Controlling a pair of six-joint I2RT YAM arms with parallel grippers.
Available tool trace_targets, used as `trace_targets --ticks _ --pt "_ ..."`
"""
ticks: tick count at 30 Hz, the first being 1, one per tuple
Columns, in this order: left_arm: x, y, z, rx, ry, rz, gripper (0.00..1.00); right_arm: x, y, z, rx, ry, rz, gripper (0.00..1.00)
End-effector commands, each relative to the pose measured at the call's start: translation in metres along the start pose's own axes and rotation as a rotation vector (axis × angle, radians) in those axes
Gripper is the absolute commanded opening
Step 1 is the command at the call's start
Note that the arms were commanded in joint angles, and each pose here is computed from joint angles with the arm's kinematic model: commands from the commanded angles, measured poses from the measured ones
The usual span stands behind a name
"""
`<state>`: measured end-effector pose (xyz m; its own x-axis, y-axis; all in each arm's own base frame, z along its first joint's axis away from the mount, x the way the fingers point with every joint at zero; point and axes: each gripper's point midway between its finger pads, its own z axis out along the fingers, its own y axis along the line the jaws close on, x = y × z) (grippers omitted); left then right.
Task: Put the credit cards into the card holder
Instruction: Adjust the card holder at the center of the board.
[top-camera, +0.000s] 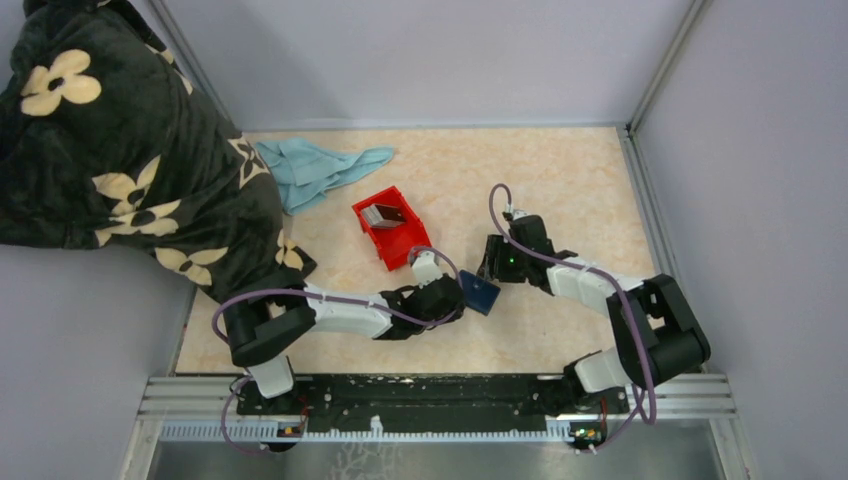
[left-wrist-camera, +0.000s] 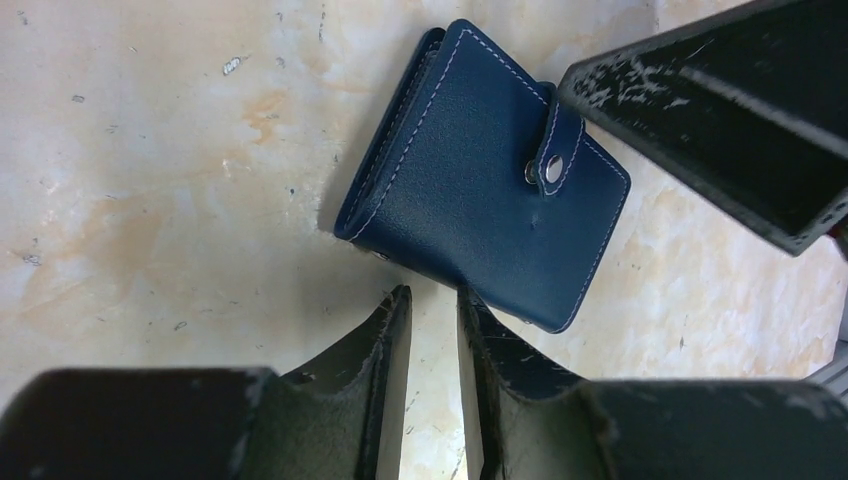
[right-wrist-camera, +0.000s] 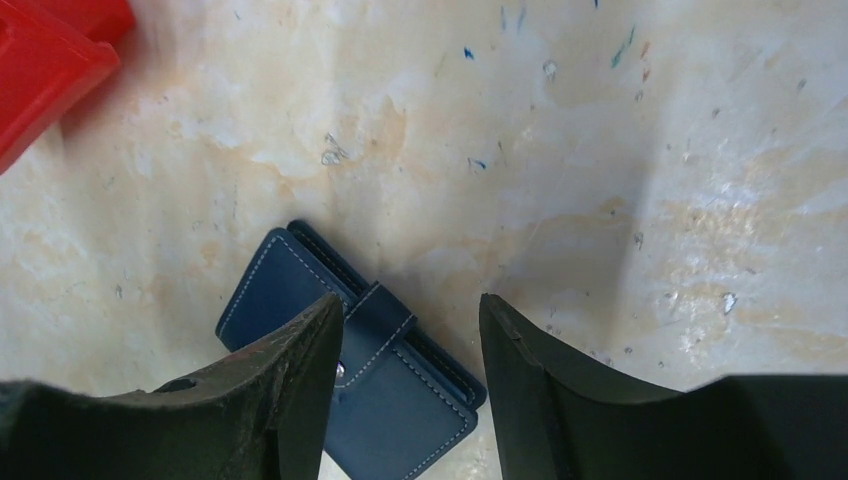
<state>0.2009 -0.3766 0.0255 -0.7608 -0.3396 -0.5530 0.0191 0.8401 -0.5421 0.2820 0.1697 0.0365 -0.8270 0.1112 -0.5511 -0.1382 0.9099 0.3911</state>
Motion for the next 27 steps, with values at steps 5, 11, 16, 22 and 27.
trace_targets --ticks 5,11,16,22,27 --pt "-0.001 0.069 0.007 -0.232 0.008 0.044 0.32 0.005 0.006 0.007 -0.074 -0.014 0.038 0.54" --pt "-0.012 0.082 0.01 -0.266 -0.011 0.027 0.33 0.014 0.008 0.006 -0.105 -0.009 0.062 0.54" --pt "-0.017 0.086 0.014 -0.268 -0.013 0.025 0.33 0.023 0.008 0.004 -0.124 -0.016 0.083 0.54" --pt "-0.015 0.079 0.024 -0.245 0.007 0.035 0.33 0.035 0.008 0.001 -0.152 -0.022 0.116 0.54" --pt "-0.012 0.075 0.03 -0.236 0.027 0.054 0.33 0.041 0.009 -0.003 -0.177 -0.039 0.149 0.54"
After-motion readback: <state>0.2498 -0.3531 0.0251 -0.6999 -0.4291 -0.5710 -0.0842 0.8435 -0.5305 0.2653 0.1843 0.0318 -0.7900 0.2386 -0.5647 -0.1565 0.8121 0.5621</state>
